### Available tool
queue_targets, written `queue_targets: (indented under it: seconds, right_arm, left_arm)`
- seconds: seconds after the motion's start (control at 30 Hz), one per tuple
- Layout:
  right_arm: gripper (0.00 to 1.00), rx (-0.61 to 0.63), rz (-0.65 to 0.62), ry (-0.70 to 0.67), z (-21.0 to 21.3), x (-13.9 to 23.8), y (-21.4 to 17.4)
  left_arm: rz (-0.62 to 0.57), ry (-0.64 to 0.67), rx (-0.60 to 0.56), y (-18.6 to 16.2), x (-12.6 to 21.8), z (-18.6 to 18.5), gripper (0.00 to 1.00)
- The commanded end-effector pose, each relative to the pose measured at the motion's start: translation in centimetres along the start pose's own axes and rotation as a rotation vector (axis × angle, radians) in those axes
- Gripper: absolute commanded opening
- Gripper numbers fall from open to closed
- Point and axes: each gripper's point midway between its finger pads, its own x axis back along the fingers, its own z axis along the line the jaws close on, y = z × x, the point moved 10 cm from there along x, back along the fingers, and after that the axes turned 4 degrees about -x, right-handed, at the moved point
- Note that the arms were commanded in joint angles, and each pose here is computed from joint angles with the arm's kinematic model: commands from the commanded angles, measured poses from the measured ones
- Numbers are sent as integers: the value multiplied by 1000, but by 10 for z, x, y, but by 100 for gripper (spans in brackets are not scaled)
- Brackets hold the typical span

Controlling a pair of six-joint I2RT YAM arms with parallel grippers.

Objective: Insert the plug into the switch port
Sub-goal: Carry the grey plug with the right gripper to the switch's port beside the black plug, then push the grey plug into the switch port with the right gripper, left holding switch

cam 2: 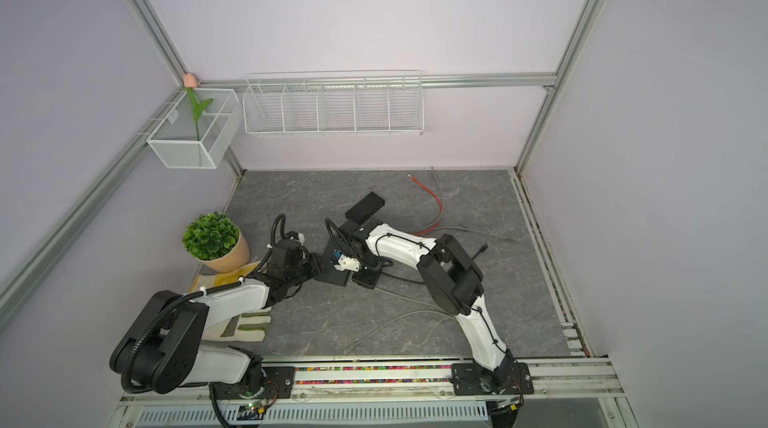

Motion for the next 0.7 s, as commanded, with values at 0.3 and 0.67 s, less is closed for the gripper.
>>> queue_targets:
  seconds: [0.3,0.67]
  right_arm:
    - [8,17,-9,12,-3,2,9]
    - [7,9,11,0,-6,-2,10]
  left_arm:
    - [43,-66,-6,4,-10,-6,34]
    - [48,-81,1,-2,-10,-2,32]
